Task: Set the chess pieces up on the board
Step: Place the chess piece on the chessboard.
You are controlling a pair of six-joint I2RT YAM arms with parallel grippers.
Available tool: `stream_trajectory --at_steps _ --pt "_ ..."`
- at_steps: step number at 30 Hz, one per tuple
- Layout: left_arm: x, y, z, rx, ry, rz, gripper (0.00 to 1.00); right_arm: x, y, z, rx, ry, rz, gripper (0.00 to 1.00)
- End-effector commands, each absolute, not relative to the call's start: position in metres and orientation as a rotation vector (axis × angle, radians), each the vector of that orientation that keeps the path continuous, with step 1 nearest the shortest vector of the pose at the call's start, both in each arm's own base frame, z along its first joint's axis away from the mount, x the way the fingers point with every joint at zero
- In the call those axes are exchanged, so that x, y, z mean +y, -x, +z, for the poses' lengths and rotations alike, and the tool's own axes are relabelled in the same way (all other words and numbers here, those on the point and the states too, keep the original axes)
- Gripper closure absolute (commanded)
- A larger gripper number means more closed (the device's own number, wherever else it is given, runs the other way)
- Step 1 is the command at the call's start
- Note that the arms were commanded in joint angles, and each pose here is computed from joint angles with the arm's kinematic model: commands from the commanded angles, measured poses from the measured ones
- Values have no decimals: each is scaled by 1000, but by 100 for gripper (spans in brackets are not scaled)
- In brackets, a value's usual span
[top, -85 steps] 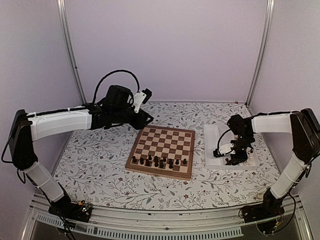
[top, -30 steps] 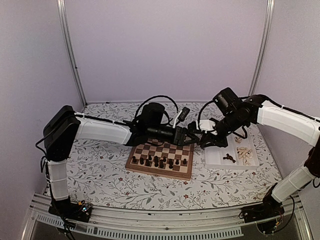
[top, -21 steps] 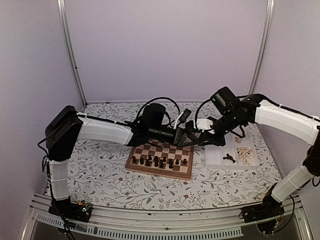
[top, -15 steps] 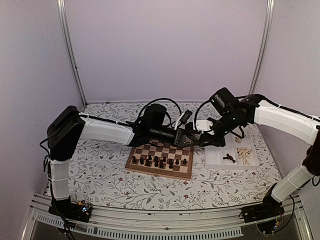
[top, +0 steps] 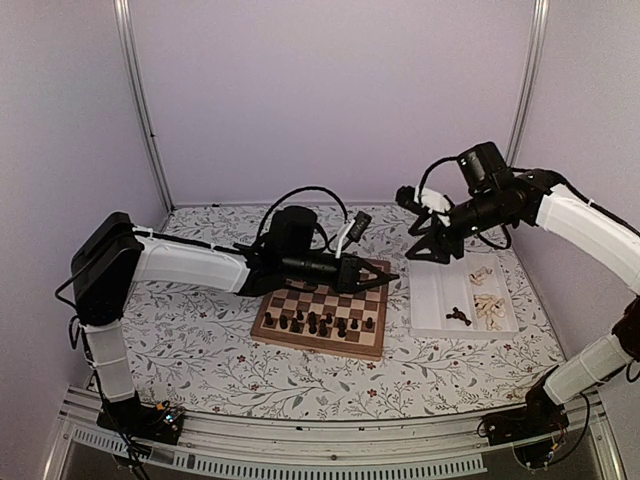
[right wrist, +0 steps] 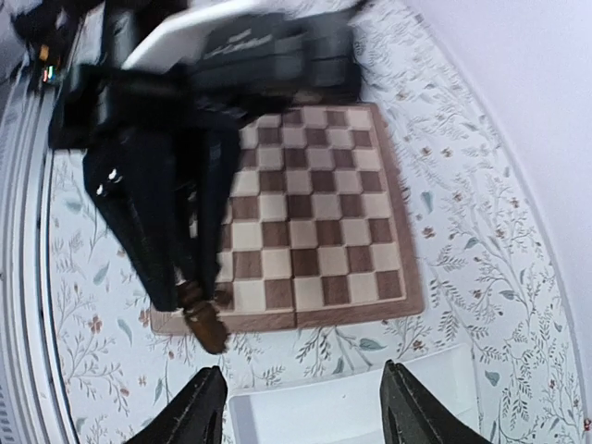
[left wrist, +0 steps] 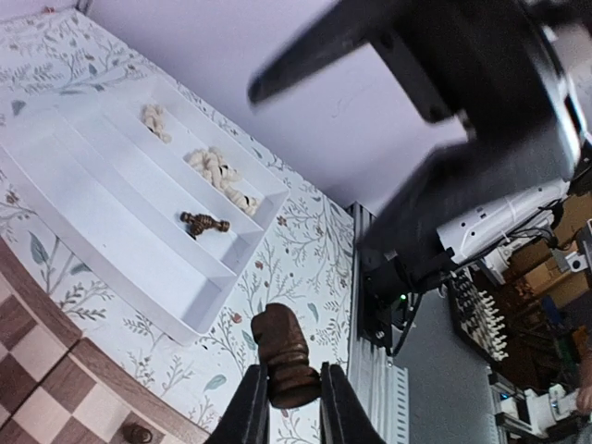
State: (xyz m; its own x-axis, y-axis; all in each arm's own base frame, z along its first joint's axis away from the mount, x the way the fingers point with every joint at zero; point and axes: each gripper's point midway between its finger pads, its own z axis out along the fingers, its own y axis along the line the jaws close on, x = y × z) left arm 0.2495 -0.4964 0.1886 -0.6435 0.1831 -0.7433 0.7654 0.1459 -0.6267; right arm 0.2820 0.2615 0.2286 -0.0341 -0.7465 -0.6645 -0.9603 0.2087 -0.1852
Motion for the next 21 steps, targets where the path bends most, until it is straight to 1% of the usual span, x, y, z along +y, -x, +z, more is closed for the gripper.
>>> stream_trajectory --at_steps 1,4,6,11,15,21 --pt "-483 -265 226 1735 -854 -1349 83 253 -307 304 1793 1247 823 40" --pt "-477 -268 239 1663 -835 -1274 84 253 -313 296 1886 1127 1082 39" --pt "-473 -269 245 1628 -831 -1235 84 258 -311 281 1928 1109 1213 39" --pt "-470 -269 255 1584 -824 -1204 83 270 -301 268 1926 1070 1498 38" --pt "-472 -266 259 1562 -834 -1192 83 278 -302 260 1957 1039 1589 37" --pt "-475 -263 259 1548 -858 -1179 83 294 -290 255 1961 1069 1681 36"
